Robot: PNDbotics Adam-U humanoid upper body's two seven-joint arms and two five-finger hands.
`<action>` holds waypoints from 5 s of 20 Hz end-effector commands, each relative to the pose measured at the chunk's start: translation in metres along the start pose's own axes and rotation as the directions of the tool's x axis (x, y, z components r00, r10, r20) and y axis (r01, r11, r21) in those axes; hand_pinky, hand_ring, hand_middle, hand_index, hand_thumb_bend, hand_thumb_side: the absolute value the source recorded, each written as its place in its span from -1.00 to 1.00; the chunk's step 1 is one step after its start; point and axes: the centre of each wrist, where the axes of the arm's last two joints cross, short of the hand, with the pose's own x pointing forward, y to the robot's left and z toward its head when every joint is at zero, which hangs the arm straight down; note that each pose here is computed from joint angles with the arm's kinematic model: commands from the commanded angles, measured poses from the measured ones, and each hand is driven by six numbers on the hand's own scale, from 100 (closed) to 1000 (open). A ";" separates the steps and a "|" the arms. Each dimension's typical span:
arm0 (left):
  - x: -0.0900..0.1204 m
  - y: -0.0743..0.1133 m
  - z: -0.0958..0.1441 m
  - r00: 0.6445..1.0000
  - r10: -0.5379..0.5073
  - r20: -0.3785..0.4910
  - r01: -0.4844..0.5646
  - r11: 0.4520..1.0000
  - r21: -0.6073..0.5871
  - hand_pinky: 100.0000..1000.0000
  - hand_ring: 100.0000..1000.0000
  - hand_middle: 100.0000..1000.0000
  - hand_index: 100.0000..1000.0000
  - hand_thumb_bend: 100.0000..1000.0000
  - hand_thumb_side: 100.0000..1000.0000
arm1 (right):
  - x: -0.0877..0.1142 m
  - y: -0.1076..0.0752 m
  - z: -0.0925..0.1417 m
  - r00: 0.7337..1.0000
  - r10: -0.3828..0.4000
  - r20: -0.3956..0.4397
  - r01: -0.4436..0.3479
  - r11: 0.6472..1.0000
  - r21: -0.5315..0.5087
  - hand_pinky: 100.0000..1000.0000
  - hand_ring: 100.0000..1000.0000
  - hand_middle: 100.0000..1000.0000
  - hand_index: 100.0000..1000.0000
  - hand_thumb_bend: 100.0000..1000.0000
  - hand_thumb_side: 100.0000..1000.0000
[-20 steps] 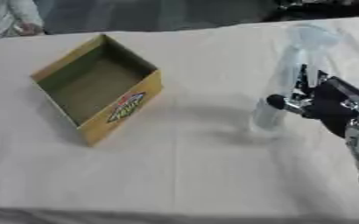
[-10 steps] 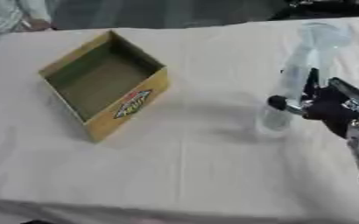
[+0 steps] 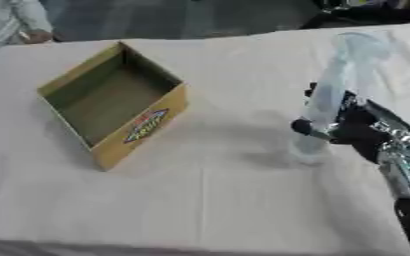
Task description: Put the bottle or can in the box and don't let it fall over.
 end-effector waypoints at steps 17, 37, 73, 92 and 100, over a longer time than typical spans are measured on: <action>0.008 0.003 -0.006 0.999 0.007 0.036 -0.007 1.000 0.000 0.64 0.45 0.26 0.60 -0.21 0.33 | -0.001 -0.005 0.003 0.997 -0.065 0.041 0.071 0.985 -0.154 0.63 -0.24 -0.37 -0.30 -1.00 -1.00; 0.010 0.004 -0.007 0.999 -0.002 0.047 0.002 1.000 -0.001 0.64 0.44 0.26 0.60 -0.21 0.33 | 0.097 0.034 -0.029 0.935 -0.046 0.353 0.049 0.999 0.002 0.48 -0.62 -1.00 -0.90 -1.00 -1.00; 0.041 -0.028 -0.015 0.985 0.137 0.100 -0.134 0.990 -0.038 0.65 0.43 0.25 0.60 -0.18 0.32 | 0.110 0.140 -0.186 0.879 0.127 0.459 -0.106 0.992 -0.071 0.56 0.04 -0.22 -0.16 -1.00 -1.00; 0.033 -0.020 -0.015 0.991 0.103 0.087 -0.102 0.995 -0.022 0.65 0.43 0.24 0.60 -0.17 0.31 | 0.130 0.135 -0.174 0.908 0.264 0.325 -0.248 0.964 -0.091 0.85 0.83 0.73 0.89 0.70 -0.64; 0.026 -0.011 -0.015 0.995 0.068 0.076 -0.068 0.998 -0.005 0.64 0.43 0.24 0.60 -0.17 0.31 | 0.143 0.128 -0.155 0.919 0.205 0.337 -0.194 0.979 -0.066 0.82 0.80 0.72 0.87 0.55 -0.67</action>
